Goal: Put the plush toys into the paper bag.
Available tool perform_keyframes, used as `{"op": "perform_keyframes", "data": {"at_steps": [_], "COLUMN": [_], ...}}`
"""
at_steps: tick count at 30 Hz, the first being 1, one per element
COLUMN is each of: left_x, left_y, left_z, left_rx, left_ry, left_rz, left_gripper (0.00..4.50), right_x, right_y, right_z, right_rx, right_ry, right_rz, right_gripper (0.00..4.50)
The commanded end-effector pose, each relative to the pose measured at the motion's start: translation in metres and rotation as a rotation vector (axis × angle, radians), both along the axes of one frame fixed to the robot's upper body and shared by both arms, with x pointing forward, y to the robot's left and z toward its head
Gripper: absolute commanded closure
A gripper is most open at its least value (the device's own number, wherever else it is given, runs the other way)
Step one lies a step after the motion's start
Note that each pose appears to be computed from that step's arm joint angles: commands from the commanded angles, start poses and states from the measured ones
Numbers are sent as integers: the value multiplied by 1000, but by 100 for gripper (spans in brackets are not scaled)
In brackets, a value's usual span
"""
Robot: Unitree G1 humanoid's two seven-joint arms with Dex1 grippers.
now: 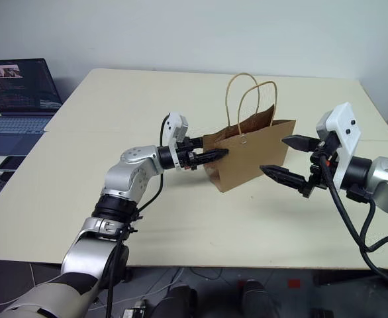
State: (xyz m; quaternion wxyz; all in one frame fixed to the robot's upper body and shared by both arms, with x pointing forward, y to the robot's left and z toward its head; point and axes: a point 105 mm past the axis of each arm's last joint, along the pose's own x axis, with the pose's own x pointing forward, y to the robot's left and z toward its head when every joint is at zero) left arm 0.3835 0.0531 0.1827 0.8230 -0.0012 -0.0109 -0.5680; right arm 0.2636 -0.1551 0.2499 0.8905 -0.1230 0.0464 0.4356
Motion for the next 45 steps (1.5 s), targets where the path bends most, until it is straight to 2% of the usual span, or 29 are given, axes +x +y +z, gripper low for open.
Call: {"op": "perform_keyframes", "data": {"at_steps": [1, 6, 13, 16, 21, 24, 34, 37, 45], "left_x": [-2, -3, -8, -13, -10, -8, 2, 2, 1], "left_y": [0, -1, 4, 6, 13, 16, 20, 24, 37], "left_z": [13, 14, 23, 26, 29, 21, -4, 0, 2], "left_rx": [-18, -17, -51, -20, 53, 89, 175, 181, 246], "left_ry": [-49, -65, -44, -43, -39, -12, 13, -10, -48], "left_rz": [-12, -22, -120, -199, -265, -289, -256, -259, -251], "left_gripper": [294, 444, 448, 448, 448, 448, 448, 391, 157], "right_x": [-7, -5, -5, -18, -46, -52, -48, -47, -41], "right_y": [1, 0, -3, -4, -12, -13, -13, -11, -11], "right_z": [10, 10, 14, 18, 20, 17, 7, 5, 5], "right_rx": [-18, -23, -12, -12, -36, -61, -87, -85, -78], "right_ry": [-51, -61, -139, -150, -68, -44, -35, -32, -39], "right_rz": [19, 7, -3, 64, 144, 144, 116, 122, 128], "right_gripper": [0, 0, 0, 0, 0, 0, 0, 0, 0]}}
